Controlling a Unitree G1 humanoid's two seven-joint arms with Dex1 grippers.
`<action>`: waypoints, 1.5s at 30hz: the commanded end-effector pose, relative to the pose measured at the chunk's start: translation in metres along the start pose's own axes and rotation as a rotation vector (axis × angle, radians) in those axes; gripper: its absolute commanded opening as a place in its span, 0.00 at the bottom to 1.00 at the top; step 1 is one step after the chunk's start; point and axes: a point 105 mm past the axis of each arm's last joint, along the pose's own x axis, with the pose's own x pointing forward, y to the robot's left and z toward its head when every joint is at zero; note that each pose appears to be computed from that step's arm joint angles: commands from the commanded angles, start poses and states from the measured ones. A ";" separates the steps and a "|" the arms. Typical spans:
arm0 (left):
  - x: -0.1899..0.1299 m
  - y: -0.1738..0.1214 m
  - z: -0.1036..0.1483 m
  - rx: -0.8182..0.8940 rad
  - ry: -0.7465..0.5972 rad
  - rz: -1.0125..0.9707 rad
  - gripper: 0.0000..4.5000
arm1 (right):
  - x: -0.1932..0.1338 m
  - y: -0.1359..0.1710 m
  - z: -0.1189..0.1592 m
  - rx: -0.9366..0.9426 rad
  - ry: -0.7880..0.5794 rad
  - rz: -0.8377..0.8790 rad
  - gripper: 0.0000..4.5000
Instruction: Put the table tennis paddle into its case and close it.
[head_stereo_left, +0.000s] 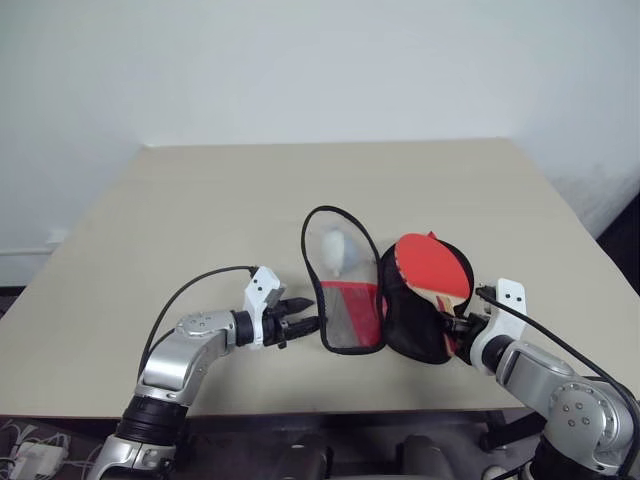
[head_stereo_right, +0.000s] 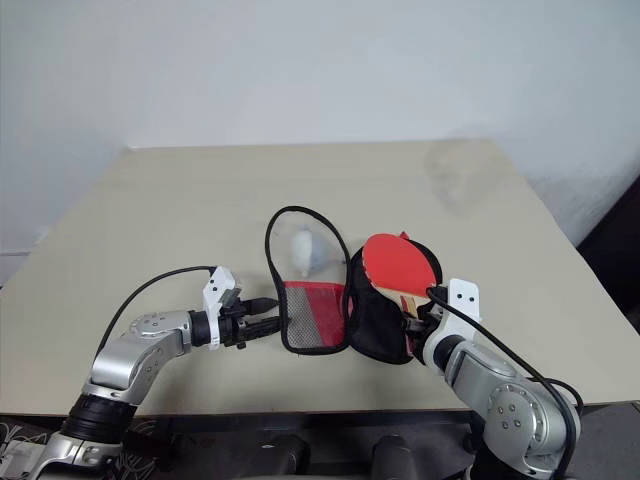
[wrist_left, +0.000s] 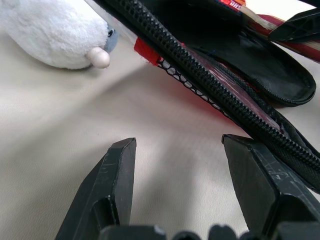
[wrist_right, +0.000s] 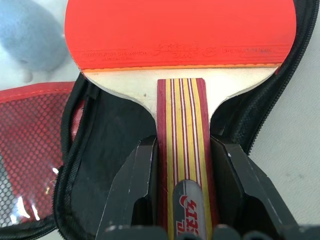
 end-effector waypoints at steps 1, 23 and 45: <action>0.001 0.001 0.010 0.028 -0.022 0.001 0.64 | 0.002 -0.009 0.006 0.012 -0.029 -0.074 0.26; 0.004 0.002 0.010 0.034 -0.032 0.006 0.64 | 0.000 0.016 0.014 -0.088 -0.037 0.070 0.91; -0.001 0.006 0.010 0.036 -0.021 0.015 0.64 | -0.040 0.005 -0.020 -0.208 0.151 0.358 0.91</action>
